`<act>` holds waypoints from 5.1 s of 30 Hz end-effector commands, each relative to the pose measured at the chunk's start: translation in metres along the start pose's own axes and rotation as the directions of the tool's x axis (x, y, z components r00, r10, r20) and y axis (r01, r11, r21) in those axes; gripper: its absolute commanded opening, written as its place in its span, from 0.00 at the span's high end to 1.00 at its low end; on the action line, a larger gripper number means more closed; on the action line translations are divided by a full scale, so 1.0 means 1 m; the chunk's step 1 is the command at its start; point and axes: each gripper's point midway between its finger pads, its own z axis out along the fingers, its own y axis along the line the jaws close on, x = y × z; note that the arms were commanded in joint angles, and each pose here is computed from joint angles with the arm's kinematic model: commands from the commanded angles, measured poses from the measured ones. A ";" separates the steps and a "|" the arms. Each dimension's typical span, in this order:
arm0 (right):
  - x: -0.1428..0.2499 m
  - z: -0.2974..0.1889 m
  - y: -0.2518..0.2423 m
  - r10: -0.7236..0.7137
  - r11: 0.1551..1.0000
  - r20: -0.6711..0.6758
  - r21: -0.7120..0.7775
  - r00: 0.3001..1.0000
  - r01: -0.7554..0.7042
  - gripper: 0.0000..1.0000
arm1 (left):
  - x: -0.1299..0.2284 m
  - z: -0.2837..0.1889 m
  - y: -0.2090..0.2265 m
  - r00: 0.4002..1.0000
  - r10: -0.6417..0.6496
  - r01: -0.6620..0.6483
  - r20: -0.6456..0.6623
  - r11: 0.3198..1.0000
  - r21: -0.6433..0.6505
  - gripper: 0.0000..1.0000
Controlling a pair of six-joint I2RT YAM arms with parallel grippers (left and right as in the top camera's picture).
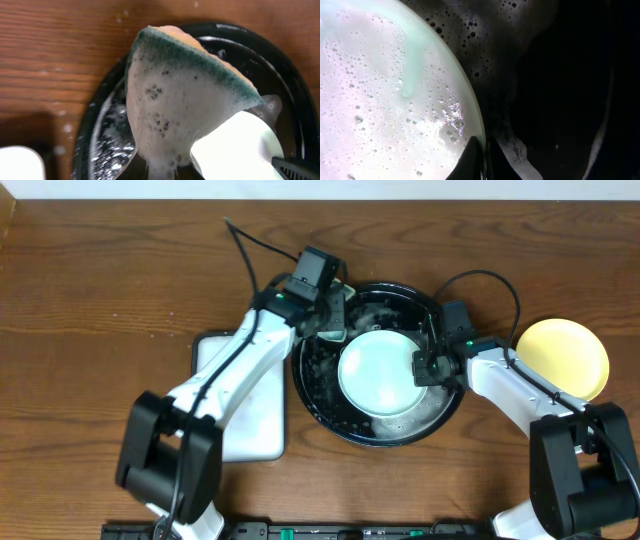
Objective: Clean dirty plates on tray and stack at the side
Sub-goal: 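Return the sponge with the left gripper to the white foam pad, then tilt the pale green plate up with the right gripper in the tray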
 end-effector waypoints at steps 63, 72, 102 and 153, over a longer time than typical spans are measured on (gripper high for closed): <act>-0.044 -0.239 0.071 -0.791 0.490 0.246 0.804 0.561 0.338 0.99 | 0.117 -0.065 0.178 0.853 -0.401 0.249 -0.335 0.875 -0.415 0.18; -0.049 -0.260 0.076 -0.839 0.376 0.180 0.874 0.513 0.307 0.99 | 0.117 -0.065 0.178 0.853 -0.401 0.249 -0.335 0.875 -0.415 0.18; -0.048 -0.264 0.087 -0.852 0.376 0.195 0.875 0.486 0.306 0.99 | 0.117 -0.065 0.178 0.853 -0.401 0.248 -0.335 0.875 -0.415 0.18; -0.049 -0.264 0.084 -0.843 0.386 0.204 0.874 0.498 0.296 0.99 | 0.117 -0.065 0.178 0.853 -0.401 0.249 -0.335 0.875 -0.415 0.17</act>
